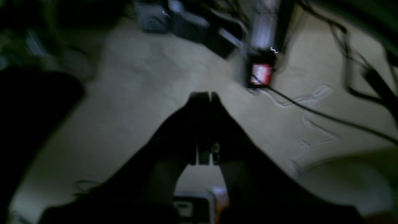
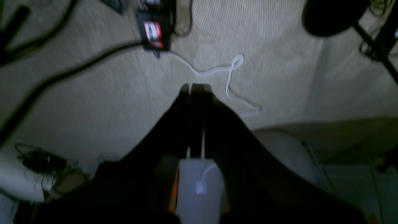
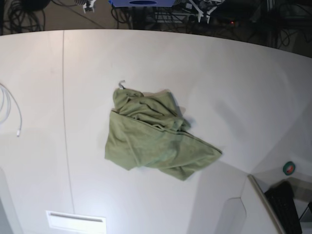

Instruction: Layout the t-shirt on the table in an organized manner, then fold the t-shirt properly

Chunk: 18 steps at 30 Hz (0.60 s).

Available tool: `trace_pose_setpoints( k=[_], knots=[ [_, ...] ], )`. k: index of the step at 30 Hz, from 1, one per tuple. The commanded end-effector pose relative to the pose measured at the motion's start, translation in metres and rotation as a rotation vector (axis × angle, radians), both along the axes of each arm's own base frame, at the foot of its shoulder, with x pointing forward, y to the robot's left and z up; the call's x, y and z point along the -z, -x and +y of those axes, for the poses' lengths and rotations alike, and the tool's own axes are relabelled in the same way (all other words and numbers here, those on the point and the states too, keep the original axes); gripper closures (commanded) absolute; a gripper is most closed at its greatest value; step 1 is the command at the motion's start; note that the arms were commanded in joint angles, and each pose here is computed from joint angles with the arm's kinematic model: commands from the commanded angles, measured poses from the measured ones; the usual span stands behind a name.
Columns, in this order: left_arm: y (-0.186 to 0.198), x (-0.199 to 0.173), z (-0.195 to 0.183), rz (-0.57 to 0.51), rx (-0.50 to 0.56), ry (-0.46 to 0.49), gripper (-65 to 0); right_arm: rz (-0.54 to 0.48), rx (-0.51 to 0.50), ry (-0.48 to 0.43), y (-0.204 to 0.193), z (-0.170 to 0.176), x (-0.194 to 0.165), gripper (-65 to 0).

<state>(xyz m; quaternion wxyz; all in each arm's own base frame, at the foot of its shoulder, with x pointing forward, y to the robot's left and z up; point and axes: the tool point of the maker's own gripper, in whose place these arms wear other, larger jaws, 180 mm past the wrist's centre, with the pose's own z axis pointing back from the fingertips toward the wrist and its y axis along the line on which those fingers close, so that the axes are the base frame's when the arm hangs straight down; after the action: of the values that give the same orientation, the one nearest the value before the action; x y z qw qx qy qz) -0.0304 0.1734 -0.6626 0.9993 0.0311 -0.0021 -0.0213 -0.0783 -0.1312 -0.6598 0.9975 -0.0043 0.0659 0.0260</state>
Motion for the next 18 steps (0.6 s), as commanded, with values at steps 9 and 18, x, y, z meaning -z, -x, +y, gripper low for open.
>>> trace_pose_setpoints(
  k=[9,18],
  knots=[
    [0.015,-0.002,-0.008,-0.003,0.002,0.017,-0.2,0.025,-0.007,0.043,0.018,-0.027,-0.003,-13.4],
    [0.016,-0.002,-0.007,-0.001,0.007,0.016,-0.5,0.002,-0.011,0.039,0.020,-0.026,-0.004,-37.2]
  ],
)
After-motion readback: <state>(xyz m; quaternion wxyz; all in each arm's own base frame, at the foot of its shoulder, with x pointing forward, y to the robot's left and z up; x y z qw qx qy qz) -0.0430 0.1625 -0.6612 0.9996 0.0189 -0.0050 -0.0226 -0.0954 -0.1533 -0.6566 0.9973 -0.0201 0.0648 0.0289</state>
